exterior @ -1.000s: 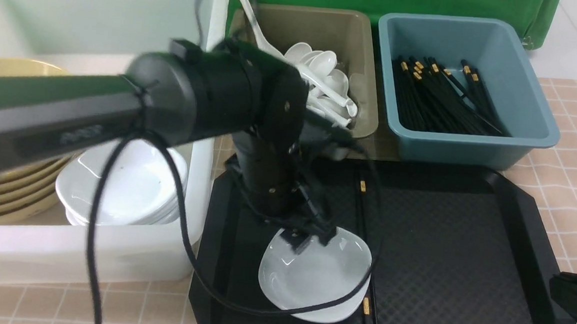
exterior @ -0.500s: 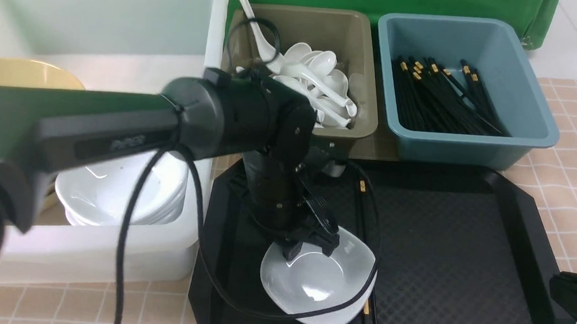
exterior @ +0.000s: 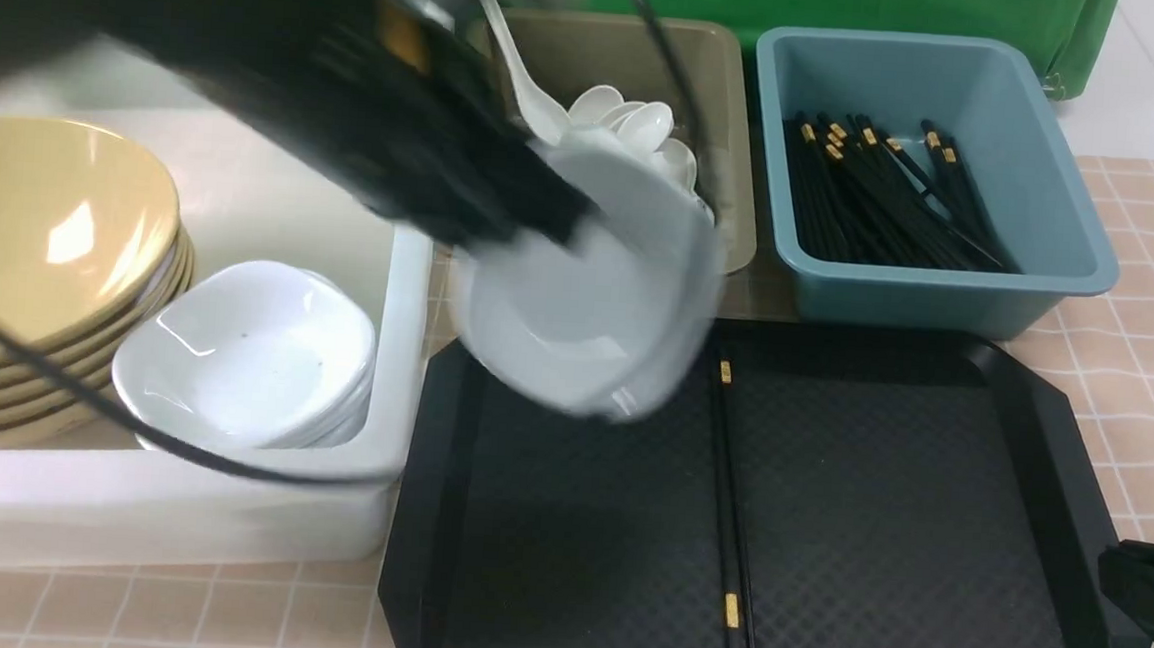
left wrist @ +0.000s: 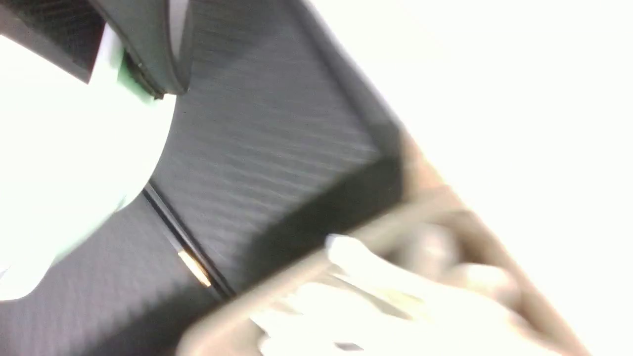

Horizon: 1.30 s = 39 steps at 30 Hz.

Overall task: On brown table put chopsticks spoon bowls plates into blue grey white boxes.
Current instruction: 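Place the white bowl into the white bin with the other dishes with the left gripper, then grasp the chopsticks with the right gripper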

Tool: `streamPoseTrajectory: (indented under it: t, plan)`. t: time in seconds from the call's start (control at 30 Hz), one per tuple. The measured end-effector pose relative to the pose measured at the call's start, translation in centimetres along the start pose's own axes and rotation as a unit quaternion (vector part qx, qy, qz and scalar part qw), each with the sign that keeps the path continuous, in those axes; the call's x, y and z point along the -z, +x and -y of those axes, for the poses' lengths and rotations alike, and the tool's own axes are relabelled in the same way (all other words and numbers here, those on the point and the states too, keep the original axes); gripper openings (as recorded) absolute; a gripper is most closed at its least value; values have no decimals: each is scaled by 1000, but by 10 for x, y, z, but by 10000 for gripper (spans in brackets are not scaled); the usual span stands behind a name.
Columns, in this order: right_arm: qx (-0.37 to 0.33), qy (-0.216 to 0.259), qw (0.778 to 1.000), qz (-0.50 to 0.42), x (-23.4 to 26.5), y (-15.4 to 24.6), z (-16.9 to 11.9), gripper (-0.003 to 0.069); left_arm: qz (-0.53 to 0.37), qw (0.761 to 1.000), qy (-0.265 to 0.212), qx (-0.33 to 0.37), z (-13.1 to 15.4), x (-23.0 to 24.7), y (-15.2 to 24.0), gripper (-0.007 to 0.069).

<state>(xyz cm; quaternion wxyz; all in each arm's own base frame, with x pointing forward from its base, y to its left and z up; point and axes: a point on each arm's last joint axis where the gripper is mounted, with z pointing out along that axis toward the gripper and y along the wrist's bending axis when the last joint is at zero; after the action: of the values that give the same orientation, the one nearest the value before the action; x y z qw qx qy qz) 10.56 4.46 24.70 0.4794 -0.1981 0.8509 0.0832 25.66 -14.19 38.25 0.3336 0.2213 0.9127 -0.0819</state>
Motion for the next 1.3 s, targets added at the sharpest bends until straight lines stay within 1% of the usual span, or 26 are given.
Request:
streamPoseTrajectory:
  t: [0.13,0.27,0.33,0.43,0.53,0.57,0.7,0.8,0.87,1.0,1.1,1.13,1.17,1.2,1.23,1.3]
  plan:
    - [0,0,1000,5,0,0,0,99,0,995,-60,75,-47,30,14,8]
    - [0,1,1000,11,-1,0,0,99,-30,984,-108,140,-83,29,40,8]
    - [0,1,1000,13,-1,0,0,99,-48,978,-120,165,-95,18,55,9]
    - [0,1,1000,16,-1,-1,0,102,-70,975,-121,172,-100,1,72,27]
    - [0,1,1000,17,-1,0,0,105,-73,976,-119,167,-100,-7,79,99]
    - [0,1,1000,17,-2,1,0,107,-70,977,-119,163,-100,-9,80,160]
    - [0,1,1000,11,-4,5,0,111,-62,973,-132,177,-102,-5,77,344]
    - [0,1,1000,10,-5,8,0,113,-40,971,-151,182,-103,12,71,427]
    - [0,1,1000,11,-5,9,0,114,-16,970,-160,181,-101,28,70,445]
    - [0,2,1000,26,-6,8,0,119,44,970,-169,171,-94,56,71,425]
    - [0,2,1000,25,-7,9,0,121,72,968,-173,164,-92,62,76,353]
    - [0,2,1000,25,-7,9,0,120,75,969,-174,162,-92,59,78,316]
    - [0,2,1000,24,-7,10,0,120,73,969,-173,161,-92,54,82,256]
    - [0,2,1000,23,-7,10,-1,120,71,969,-173,161,-92,53,83,256]
    - [0,1,1000,7,-7,12,-1,120,66,970,-170,161,-91,45,91,172]
    - [0,-2,999,-38,-6,14,-1,120,75,972,-162,153,-86,41,100,78]
